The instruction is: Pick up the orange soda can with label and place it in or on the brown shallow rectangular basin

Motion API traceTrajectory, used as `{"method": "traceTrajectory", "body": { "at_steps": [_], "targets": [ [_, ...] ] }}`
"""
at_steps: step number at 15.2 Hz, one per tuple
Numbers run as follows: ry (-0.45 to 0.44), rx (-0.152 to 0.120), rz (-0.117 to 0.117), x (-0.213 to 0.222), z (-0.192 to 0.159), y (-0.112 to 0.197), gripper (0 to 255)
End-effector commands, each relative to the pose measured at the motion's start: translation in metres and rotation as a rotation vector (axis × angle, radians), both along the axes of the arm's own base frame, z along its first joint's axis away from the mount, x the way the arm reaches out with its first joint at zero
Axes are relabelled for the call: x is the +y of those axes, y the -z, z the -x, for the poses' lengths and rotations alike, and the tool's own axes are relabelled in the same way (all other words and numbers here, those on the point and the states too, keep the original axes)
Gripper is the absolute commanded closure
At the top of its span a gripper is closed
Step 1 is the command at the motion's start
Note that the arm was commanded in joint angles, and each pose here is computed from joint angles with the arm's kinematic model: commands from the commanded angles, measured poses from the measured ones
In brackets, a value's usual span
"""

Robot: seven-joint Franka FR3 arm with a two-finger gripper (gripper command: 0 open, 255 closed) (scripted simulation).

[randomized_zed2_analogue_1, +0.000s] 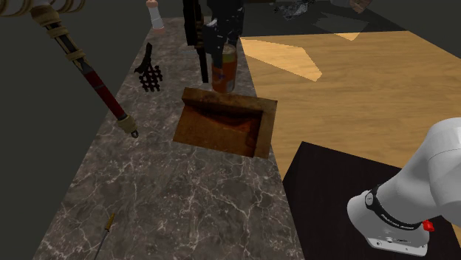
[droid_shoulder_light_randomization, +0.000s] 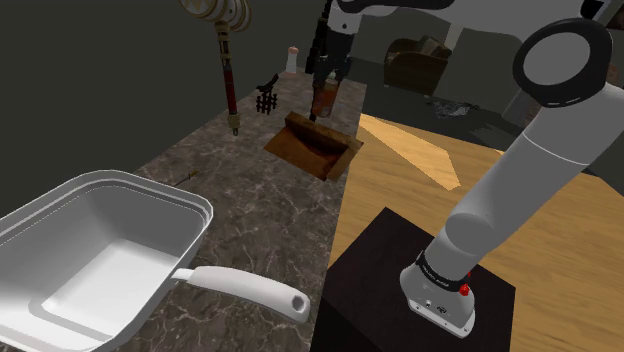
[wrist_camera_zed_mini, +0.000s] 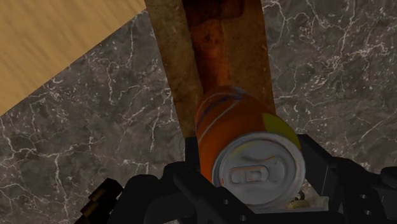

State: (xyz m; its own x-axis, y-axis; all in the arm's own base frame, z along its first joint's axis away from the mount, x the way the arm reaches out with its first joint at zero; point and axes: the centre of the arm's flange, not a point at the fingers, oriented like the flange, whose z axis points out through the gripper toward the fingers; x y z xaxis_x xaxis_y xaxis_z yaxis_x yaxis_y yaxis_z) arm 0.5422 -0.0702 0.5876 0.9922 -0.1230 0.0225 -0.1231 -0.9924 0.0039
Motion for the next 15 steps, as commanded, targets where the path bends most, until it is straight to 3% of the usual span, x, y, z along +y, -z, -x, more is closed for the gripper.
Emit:
{"method": "traceTrajectory", "body": {
  "at_steps": [1, 15],
  "targets": [
    [0.0, -0.001, 0.0, 0.0, -0.001, 0.01, 255],
    [0.0, -0.001, 0.0, 0.0, 0.0, 0.077, 255]
  ]
}}
